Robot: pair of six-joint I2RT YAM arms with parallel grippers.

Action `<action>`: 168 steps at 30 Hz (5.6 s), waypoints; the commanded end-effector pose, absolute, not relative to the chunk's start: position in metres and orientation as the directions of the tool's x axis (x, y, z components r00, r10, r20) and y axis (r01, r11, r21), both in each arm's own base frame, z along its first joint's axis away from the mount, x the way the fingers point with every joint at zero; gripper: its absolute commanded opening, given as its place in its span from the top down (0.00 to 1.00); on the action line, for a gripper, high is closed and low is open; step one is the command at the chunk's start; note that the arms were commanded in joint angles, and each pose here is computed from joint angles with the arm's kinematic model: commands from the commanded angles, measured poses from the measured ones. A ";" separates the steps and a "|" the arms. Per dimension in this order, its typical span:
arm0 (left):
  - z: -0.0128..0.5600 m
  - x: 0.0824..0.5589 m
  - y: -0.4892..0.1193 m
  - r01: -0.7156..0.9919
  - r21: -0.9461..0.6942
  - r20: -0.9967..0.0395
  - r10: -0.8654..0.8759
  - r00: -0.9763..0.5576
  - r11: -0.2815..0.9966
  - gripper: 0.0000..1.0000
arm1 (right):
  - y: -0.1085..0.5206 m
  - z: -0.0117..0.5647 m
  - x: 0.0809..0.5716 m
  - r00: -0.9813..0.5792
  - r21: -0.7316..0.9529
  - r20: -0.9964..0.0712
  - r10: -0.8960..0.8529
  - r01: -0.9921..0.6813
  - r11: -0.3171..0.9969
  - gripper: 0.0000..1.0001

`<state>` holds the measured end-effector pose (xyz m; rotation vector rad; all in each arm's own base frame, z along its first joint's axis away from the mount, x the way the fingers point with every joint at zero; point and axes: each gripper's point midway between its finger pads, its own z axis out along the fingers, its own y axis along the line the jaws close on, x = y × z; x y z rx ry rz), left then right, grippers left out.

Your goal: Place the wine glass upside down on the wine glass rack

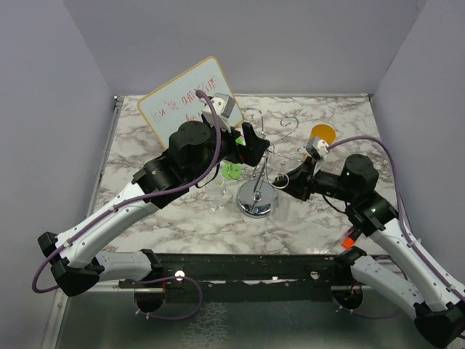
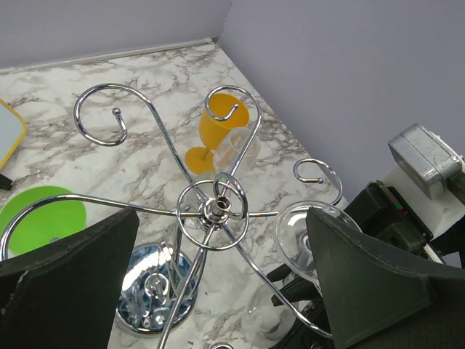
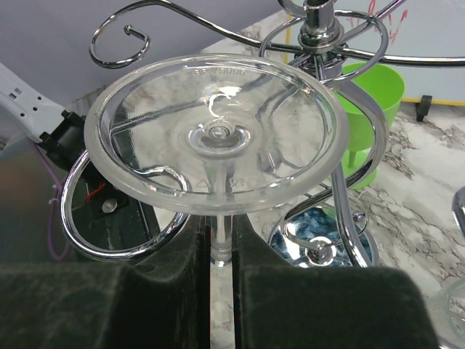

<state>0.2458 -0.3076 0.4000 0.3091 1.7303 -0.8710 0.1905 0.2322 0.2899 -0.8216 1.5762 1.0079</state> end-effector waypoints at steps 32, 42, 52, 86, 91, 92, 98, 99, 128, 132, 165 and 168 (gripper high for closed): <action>0.416 0.239 -0.302 0.612 -0.412 -0.909 -0.255 -0.331 0.675 0.01 | 0.245 0.308 0.137 -0.070 0.080 -0.995 0.067 -0.986 0.149 0.99; 0.415 0.239 -0.296 0.604 -0.402 -0.913 -0.253 -0.319 0.688 0.01 | 0.235 0.299 0.155 -0.087 0.102 -0.994 0.065 -0.952 0.289 0.99; 0.421 0.235 -0.286 0.602 -0.395 -0.917 -0.262 -0.300 0.694 0.01 | 0.222 0.289 0.185 -0.124 0.159 -0.987 0.105 -0.866 0.474 0.87; 0.349 0.214 -0.142 0.181 -0.294 -0.919 -0.225 -0.323 0.939 0.03 | 0.139 0.367 0.125 -0.157 0.300 -0.951 0.268 -0.691 0.658 0.29; 0.311 0.216 -0.154 0.167 -0.279 -0.896 -0.193 -0.401 0.946 0.02 | 0.129 0.397 0.134 -0.153 0.364 -0.925 0.349 -0.625 0.691 0.29; 0.303 0.217 -0.156 0.164 -0.272 -0.891 -0.184 -0.415 0.948 0.01 | 0.126 0.404 0.137 -0.152 0.381 -0.917 0.368 -0.603 0.701 0.29; 0.256 0.218 -0.179 0.179 -0.236 -0.843 -0.110 -0.527 0.955 0.01 | 0.119 0.425 0.165 -0.163 0.455 -0.886 0.434 -0.482 0.749 0.29; 0.251 0.221 -0.179 0.167 -0.227 -0.835 -0.104 -0.541 0.959 0.01 | 0.118 0.425 0.173 -0.163 0.459 -0.885 0.435 -0.458 0.761 0.29; 0.183 0.264 -0.178 0.167 -0.202 -0.599 0.013 -0.801 0.965 0.54 | 0.130 0.443 0.226 -0.101 0.400 -0.913 0.394 -0.400 0.825 0.31; 0.187 0.268 -0.176 0.188 -0.163 -0.594 0.055 -0.802 0.969 0.61 | 0.132 0.445 0.226 -0.098 0.393 -0.916 0.390 -0.412 0.822 0.31; 0.270 0.264 -0.121 0.056 -0.056 -0.758 -0.006 -0.652 0.997 1.00 | 0.168 0.462 0.243 -0.171 0.482 -0.871 0.461 -0.484 0.730 0.28; 0.314 0.266 -0.103 -0.008 -0.067 -0.832 -0.060 -0.551 0.998 1.00 | 0.182 0.468 0.244 -0.198 0.495 -0.861 0.468 -0.533 0.686 0.26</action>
